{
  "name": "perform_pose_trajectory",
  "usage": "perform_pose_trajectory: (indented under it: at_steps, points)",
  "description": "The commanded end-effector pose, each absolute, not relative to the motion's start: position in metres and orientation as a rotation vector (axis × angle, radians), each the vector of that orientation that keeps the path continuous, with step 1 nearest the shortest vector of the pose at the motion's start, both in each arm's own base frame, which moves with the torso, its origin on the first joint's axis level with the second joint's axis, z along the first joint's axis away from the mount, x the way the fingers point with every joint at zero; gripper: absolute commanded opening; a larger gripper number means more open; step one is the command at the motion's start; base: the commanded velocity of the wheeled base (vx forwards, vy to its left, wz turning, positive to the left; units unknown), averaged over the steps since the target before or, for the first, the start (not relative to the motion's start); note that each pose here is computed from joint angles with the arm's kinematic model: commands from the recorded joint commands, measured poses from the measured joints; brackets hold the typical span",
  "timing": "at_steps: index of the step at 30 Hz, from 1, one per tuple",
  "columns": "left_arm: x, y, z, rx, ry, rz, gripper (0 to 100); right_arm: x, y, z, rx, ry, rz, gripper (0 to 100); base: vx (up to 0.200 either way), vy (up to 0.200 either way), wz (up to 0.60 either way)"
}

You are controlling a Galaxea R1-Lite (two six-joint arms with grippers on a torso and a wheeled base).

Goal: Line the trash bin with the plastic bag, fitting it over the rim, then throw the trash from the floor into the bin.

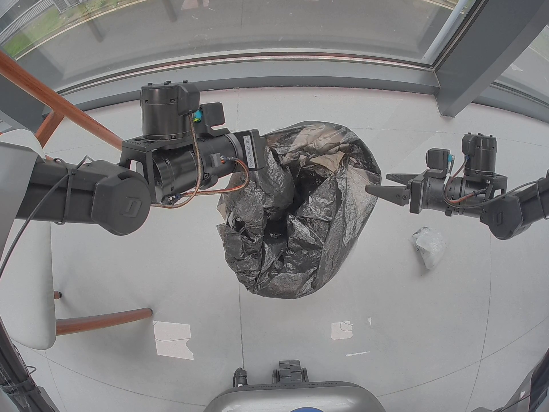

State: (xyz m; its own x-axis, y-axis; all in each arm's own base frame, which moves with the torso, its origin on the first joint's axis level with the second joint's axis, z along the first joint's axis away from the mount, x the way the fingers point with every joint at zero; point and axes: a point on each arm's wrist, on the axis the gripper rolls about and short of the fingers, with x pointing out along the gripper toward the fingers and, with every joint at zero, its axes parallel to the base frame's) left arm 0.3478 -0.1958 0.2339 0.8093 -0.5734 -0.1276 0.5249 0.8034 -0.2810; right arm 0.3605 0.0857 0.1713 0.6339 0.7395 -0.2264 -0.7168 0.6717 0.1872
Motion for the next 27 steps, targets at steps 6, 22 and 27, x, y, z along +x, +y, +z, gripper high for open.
perform_pose_trajectory:
  at_steps: [6, 22, 27]
  points:
    - [0.367, -0.181, 0.216, -0.234, 0.245, -0.527, 0, 0.325, 0.081, 0.175, 0.056, 0.299, 0.848, 100, 0.000, 0.000, 0.00]
    - [0.377, -0.168, 0.209, -0.219, 0.250, -0.439, 100, 0.290, 0.098, 0.160, 0.070, 0.390, 0.909, 100, 0.000, 0.000, 0.00]
    - [0.363, -0.161, 0.230, -0.231, 0.200, -0.419, 100, 0.290, 0.103, 0.159, 0.071, 0.400, 0.917, 100, 0.000, 0.000, 0.00]
